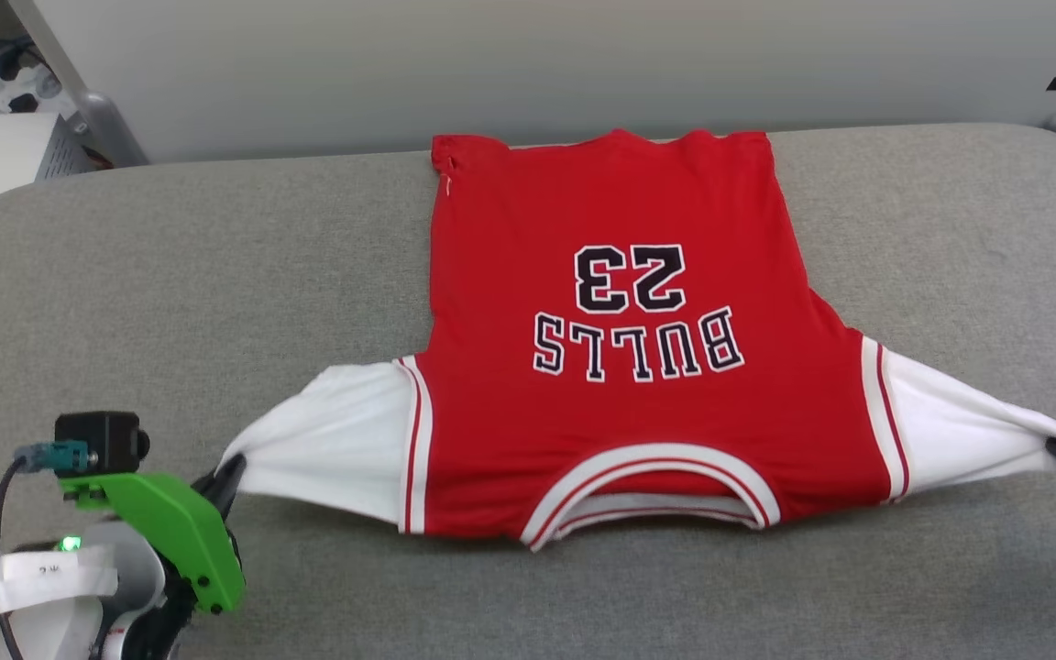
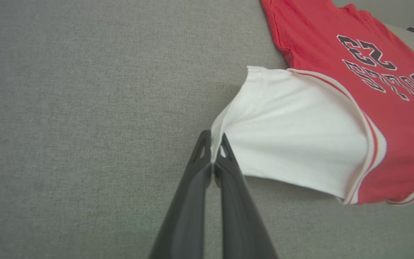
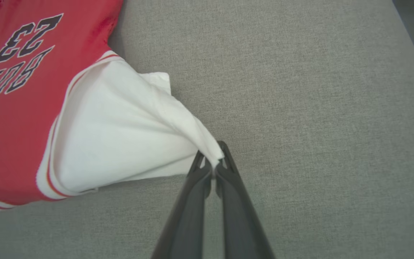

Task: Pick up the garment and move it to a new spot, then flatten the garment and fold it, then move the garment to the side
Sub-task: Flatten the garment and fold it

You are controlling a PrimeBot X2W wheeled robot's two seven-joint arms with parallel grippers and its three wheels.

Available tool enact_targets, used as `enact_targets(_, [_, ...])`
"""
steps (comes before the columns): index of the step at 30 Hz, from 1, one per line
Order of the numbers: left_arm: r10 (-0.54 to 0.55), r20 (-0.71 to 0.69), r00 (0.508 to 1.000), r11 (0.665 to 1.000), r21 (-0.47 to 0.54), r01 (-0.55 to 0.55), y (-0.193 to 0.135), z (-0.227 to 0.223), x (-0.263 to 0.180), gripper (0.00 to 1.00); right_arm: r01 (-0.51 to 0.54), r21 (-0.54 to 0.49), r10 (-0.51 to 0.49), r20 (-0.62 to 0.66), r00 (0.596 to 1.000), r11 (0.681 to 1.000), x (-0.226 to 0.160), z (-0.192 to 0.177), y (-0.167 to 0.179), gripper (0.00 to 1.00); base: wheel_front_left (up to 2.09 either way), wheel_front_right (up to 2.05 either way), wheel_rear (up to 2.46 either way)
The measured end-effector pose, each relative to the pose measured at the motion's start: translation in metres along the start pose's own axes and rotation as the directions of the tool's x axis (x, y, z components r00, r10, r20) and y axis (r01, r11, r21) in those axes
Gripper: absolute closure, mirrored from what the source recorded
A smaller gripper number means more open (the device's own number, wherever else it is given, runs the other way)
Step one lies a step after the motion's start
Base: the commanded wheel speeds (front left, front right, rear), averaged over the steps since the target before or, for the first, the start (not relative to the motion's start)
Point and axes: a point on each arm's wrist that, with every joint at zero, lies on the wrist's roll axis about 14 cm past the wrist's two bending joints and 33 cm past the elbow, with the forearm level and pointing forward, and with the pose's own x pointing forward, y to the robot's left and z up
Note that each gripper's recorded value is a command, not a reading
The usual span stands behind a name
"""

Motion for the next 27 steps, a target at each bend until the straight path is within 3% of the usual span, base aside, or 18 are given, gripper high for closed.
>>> enact_targets(10, [-0.008, -0.182, 0.983, 0.998, -0.057, -0.002, -0.011, -0.041, -0.044, 1.0, 0.019, 0.074, -0.011, -0.104, 0.995, 0.997, -0.04, -0.042, 0.002, 1.0, 0.0, 0.0, 0.0])
enact_targets(19, [-0.049, -0.26, 0.964, 0.998, -0.059, 0.035, -0.029, -0.052, -0.052, 1.0, 0.029, 0.092, -0.014, -0.154, 0.988, 0.995, -0.042, -0.055, 0.009, 1.0, 0.0, 0.0, 0.0])
enact_targets(20, [-0.063, -0.263, 0.963, 0.997, -0.063, 0.048, -0.033, -0.051, -0.052, 1.0, 0.028, 0.093, -0.013, -0.158, 0.987, 0.995, -0.041, -0.054, 0.01, 0.84, 0.0, 0.0, 0.0])
enact_targets(21, [-0.076, -0.266, 0.961, 0.996, -0.064, 0.061, -0.037, -0.05, -0.052, 1.0, 0.025, 0.089, -0.011, -0.155, 0.988, 0.996, -0.04, -0.052, 0.012, 0.09, 0.0, 0.0, 0.0])
enact_targets(22, [-0.082, -0.27, 0.959, 0.996, -0.066, 0.067, -0.04, -0.05, -0.053, 1.0, 0.023, 0.087, -0.009, -0.157, 0.988, 0.996, -0.038, -0.051, 0.013, 0.0, 0.0, 0.0, 0.0])
enact_targets(27, [-0.121, -0.268, 0.956, 0.991, -0.079, 0.104, -0.055, -0.044, -0.052, 1.0, -0.028, 0.04, 0.033, -0.124, 0.992, 0.999, -0.024, -0.026, 0.029, 0.0, 0.0, 0.0, 0.0])
